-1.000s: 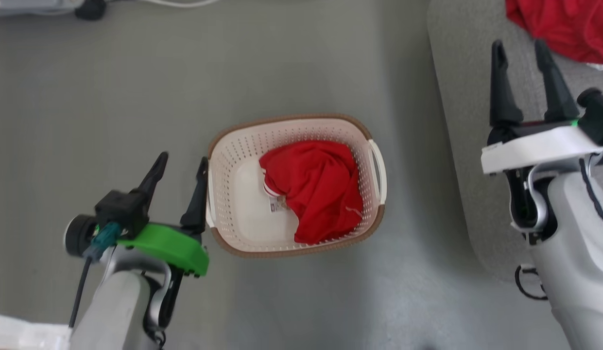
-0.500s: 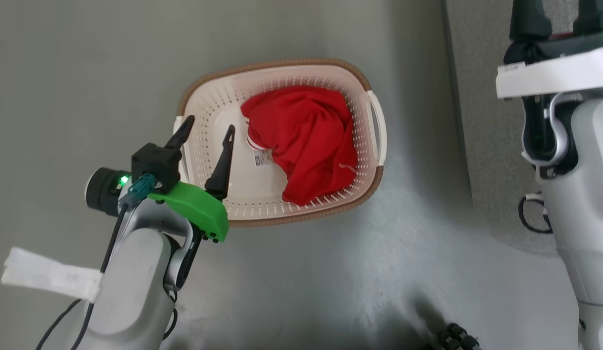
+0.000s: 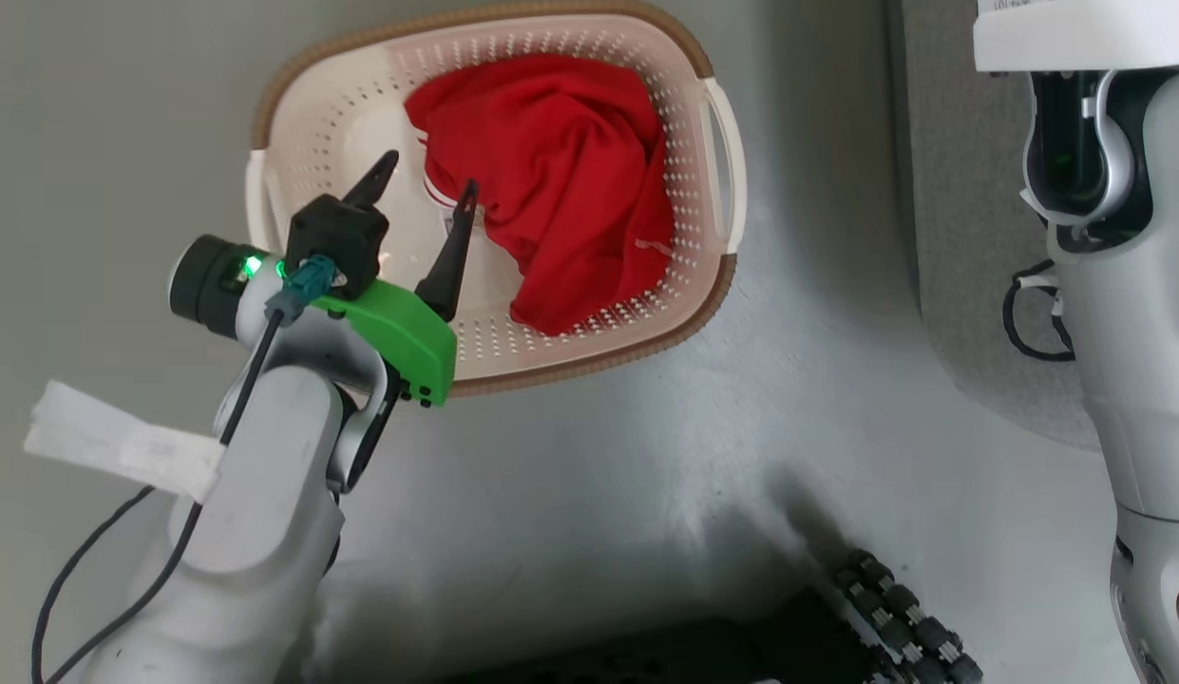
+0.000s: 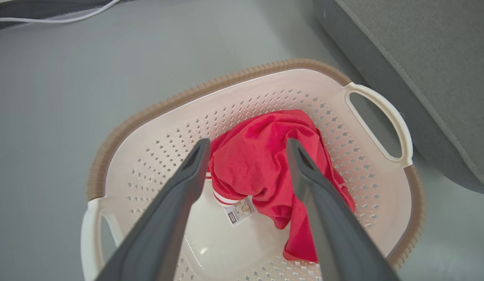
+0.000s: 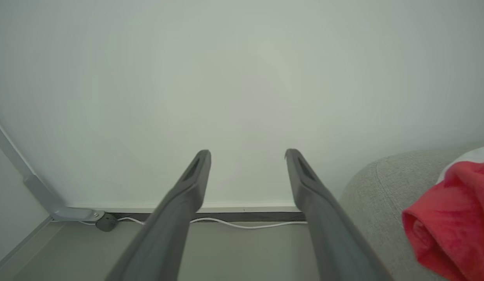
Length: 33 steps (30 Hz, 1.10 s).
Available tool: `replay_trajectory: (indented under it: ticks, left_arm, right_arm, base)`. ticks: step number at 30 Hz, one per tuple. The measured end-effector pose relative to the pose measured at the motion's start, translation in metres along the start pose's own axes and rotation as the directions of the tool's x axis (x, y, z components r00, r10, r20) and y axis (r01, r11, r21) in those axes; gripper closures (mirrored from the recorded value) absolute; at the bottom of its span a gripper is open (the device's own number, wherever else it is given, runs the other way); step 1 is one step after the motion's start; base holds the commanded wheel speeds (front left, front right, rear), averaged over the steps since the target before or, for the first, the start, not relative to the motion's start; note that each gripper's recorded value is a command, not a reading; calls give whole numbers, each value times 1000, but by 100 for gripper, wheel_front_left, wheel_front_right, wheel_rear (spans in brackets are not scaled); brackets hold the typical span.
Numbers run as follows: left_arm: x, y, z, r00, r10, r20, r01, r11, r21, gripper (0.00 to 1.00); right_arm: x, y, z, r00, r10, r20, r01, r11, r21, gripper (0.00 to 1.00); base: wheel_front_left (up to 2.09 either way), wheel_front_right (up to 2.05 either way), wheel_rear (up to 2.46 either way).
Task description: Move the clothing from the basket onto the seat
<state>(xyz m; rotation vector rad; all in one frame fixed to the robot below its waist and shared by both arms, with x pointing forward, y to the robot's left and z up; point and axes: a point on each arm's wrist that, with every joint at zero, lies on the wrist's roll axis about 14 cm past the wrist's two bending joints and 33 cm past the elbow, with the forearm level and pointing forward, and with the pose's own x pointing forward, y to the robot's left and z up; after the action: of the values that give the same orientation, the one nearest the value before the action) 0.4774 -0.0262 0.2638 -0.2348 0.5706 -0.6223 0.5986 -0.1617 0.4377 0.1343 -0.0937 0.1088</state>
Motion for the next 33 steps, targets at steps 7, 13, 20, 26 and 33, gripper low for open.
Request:
replay_trajectory:
  ticks: [7,13,20,26,33]
  left_arm:
    - [26,-21,-36,991,-109,-74,110,994,16,0]
    - [39,-29,-51,982,-154,-109,157,987,26,0]
    - [52,-28,-70,973,-163,-162,169,985,23,0]
    - [62,-11,-85,971,-134,-199,142,990,26,0]
    - [70,-3,-101,965,-119,-233,128,992,22,0]
  right_arm:
    - [0,-16,-32,998,-32,-59,31,999,-23,0]
    - [2,-20,-41,997,-34,-73,32,999,-32,0]
    - [2,-21,-50,995,-35,-88,32,999,-33,0]
    - [5,-22,-54,996,-31,-89,28,999,-37,0]
    - [4,-28,-59,994,-45,-100,40,998,-45,0]
  base:
    - [0,0,0]
    - [0,0,0]
    - [0,0,0]
    - [0,0,0]
    - [0,0,0]
